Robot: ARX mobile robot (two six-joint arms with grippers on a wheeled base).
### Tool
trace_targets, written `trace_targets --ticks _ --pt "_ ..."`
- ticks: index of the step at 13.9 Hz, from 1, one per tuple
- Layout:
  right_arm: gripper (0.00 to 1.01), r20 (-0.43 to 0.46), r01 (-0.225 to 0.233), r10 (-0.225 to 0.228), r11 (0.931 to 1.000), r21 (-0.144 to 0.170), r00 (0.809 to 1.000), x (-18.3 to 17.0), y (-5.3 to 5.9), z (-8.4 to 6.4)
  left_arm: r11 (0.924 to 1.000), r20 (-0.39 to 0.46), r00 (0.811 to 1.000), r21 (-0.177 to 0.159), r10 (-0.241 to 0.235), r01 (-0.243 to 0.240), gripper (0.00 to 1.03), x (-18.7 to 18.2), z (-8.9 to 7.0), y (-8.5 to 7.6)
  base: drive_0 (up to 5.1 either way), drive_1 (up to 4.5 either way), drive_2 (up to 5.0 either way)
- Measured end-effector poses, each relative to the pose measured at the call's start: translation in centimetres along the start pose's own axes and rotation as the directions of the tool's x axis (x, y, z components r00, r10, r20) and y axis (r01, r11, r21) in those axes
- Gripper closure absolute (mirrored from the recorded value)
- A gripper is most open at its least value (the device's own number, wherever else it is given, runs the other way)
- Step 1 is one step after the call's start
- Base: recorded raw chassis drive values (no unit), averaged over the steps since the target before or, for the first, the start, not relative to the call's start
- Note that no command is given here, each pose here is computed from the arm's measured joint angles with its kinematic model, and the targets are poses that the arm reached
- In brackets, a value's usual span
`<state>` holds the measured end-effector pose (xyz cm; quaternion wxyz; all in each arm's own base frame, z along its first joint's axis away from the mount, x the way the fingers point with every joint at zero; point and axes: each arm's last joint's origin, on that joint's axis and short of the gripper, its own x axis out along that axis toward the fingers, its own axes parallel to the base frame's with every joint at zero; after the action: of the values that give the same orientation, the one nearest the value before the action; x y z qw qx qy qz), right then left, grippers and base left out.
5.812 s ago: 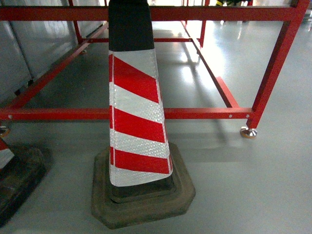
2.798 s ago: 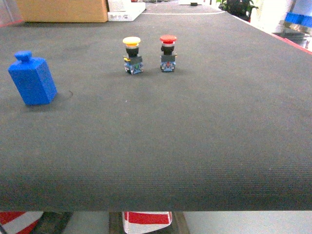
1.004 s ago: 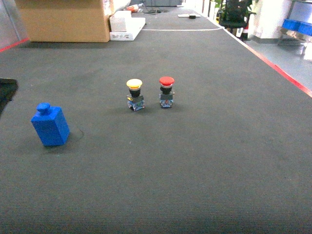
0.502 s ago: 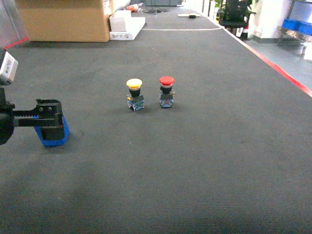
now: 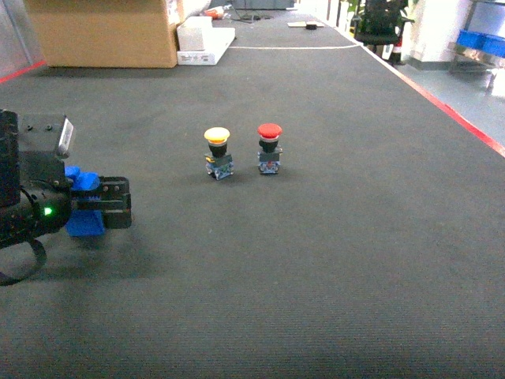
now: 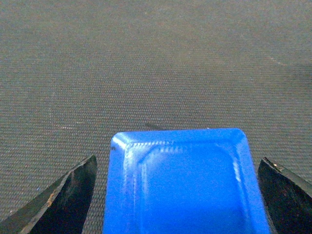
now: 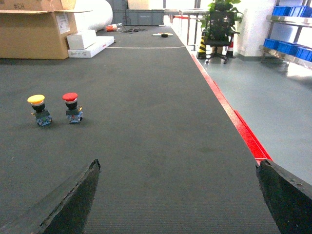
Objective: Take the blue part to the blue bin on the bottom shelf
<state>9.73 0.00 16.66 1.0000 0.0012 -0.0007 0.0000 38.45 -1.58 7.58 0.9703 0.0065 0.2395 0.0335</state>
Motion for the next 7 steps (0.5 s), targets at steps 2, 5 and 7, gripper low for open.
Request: trace_targets --ticks 2,5,7 --pt "0.03 0.000 0.000 0.000 1.0000 0.000 1.000 0.0 0.0 0.0 1.0000 -0.010 1.000 -0.005 0.002 -0.002 0.19 1.5 0.1 0.4 0.0 0.00 0.0" --pt "0.03 0.000 0.000 0.000 1.0000 0.000 1.000 0.0 0.0 0.0 1.0000 0.029 1.000 -0.002 -0.010 0.010 0.52 2.4 0.9 0.9 0.0 0.00 0.0" --pt "0.03 0.000 0.000 0.000 1.0000 0.000 1.000 0.0 0.0 0.0 0.9998 0.039 0.999 0.010 -0.018 0.018 0.59 2.1 0.9 1.2 0.0 0.00 0.0"
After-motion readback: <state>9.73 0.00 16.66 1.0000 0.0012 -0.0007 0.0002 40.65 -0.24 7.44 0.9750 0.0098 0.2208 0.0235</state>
